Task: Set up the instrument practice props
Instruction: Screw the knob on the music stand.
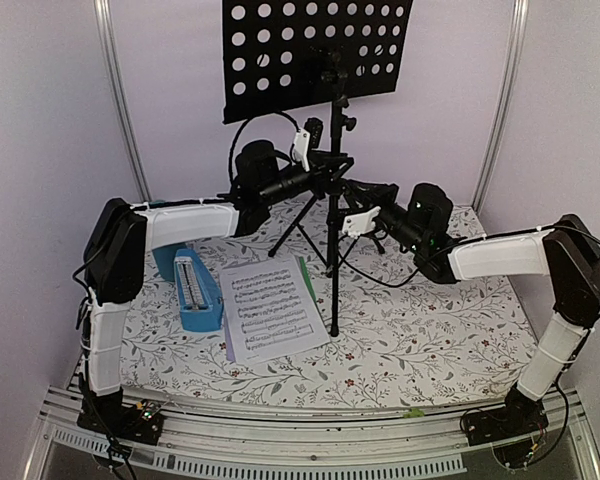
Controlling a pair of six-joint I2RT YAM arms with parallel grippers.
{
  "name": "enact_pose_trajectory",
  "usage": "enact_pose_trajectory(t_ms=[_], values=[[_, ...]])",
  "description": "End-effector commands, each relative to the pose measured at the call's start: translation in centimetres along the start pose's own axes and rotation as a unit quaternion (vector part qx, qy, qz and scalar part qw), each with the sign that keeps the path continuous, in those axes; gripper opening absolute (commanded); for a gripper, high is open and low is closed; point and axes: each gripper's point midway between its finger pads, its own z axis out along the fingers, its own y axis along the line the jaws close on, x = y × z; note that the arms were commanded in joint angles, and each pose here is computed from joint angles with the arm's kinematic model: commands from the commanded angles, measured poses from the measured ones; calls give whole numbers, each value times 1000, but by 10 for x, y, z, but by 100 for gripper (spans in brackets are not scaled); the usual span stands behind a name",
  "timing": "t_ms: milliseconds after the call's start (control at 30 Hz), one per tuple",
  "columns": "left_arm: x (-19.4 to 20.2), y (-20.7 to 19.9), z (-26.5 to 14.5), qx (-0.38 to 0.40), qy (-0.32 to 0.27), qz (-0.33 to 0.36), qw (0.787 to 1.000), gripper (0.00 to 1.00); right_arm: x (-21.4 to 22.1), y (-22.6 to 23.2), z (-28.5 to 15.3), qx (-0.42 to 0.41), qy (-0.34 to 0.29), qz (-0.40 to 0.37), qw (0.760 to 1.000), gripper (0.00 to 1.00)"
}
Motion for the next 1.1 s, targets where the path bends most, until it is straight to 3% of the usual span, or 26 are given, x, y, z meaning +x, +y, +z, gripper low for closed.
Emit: enact_pose_trajectory(t_ms=[0,467,1067], values=[[34,-9,4,26,54,-15,998,0,-18,3,3,-62,-24,65,996,0],[39,-11,4,31,59,-16,998,0,-30,2,3,-144,-29,185,972,0],[45,-17,5,36,61,-18,997,0,-39,-8,14,-209,-8,348,914,0]])
